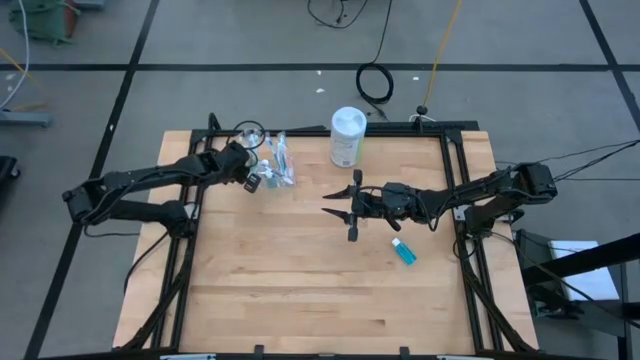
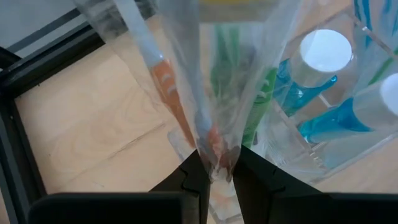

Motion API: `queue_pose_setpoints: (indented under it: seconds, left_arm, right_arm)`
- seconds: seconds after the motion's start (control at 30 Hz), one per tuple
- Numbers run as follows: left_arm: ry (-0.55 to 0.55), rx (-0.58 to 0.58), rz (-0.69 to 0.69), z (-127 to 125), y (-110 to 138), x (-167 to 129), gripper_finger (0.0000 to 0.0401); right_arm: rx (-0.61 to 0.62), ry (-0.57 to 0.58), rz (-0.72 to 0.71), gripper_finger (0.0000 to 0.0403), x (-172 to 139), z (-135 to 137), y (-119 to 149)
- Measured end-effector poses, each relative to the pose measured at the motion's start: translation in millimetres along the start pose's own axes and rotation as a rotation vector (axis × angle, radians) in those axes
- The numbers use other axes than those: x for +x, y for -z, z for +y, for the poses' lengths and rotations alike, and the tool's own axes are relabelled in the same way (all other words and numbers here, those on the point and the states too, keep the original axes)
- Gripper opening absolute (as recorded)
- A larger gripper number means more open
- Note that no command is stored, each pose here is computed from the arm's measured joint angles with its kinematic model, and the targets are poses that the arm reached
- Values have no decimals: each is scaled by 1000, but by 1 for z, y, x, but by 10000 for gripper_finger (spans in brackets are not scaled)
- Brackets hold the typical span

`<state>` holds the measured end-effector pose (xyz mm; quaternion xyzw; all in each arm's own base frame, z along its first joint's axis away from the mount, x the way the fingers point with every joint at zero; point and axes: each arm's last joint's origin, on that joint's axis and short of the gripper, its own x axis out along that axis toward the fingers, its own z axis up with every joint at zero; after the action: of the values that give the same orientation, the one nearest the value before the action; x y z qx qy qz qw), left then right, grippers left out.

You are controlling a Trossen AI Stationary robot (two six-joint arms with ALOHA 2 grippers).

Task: Pick & Place toothbrushing station
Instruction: Put the orange toothbrush into the left of the transparent organizer, then put the mouthwash into the middle of the transparent organizer

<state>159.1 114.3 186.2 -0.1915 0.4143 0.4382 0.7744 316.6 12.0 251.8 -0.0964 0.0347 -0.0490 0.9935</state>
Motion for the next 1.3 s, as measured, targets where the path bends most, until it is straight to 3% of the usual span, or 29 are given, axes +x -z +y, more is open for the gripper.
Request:
queue_pose_setpoints:
  seconds: [0.27, 0.73, 1.13, 1.3]
  left_arm:
    - [-23, 19, -2, 1, 0, 0, 81]
    - [-63, 51, 28, 4, -3, -11, 169]
    - [-56, -53, 91, 7, 11, -39, 175]
    - [-23, -85, 63, 8, 18, -54, 175]
  right_arm:
    - [-13, 0, 0, 130, 0, 0, 0]
    - [-16, 0, 0, 130, 0, 0, 0]
    - [-36, 3, 12, 130, 0, 0, 1]
    - [-11, 47, 127, 130, -2, 8, 10]
